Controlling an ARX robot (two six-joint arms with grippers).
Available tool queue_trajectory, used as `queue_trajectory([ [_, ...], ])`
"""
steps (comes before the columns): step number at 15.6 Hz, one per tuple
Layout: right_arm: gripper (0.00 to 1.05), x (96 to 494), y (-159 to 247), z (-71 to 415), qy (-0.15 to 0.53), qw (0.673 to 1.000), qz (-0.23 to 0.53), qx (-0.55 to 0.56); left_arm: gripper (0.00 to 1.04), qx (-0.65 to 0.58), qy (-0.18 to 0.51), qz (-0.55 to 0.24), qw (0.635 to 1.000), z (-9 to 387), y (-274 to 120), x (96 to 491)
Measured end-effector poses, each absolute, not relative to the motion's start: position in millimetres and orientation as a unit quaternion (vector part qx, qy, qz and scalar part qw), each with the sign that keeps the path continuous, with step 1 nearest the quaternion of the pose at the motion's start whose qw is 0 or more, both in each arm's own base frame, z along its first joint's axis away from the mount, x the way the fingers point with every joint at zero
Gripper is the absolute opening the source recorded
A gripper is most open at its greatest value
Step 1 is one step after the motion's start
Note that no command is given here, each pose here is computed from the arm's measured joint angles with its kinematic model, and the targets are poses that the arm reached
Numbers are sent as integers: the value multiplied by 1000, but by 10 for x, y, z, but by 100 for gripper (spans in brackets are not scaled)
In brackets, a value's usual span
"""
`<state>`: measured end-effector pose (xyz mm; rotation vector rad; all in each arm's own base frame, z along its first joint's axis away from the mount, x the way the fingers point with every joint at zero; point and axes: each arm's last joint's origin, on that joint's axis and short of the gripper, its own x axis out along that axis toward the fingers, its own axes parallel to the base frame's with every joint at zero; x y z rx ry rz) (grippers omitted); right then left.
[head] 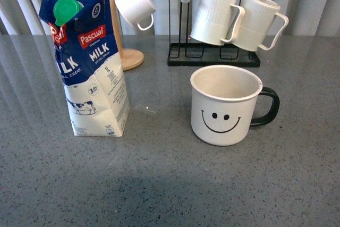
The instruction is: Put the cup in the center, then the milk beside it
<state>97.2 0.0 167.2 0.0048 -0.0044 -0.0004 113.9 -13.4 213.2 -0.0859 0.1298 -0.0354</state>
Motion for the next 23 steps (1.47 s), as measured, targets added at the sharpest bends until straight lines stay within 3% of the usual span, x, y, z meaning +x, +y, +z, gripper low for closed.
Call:
queue_trajectory([
  [4,98,972,0,1672,-2,1000,0,2,98,-44,47,-70,995,2444,-352,1658],
  [8,98,972,0,1672,-2,1000,0,2,98,-36,80,-111,990,2527,-694,2170],
  [17,98,972,0,1672,-2,1000,0,2,98,-36,145,-78,986,2158,-849,2787],
  [23,98,972,0,1672,-2,1000,0,2,38,-48,133,-67,988,2119,-859,2872],
])
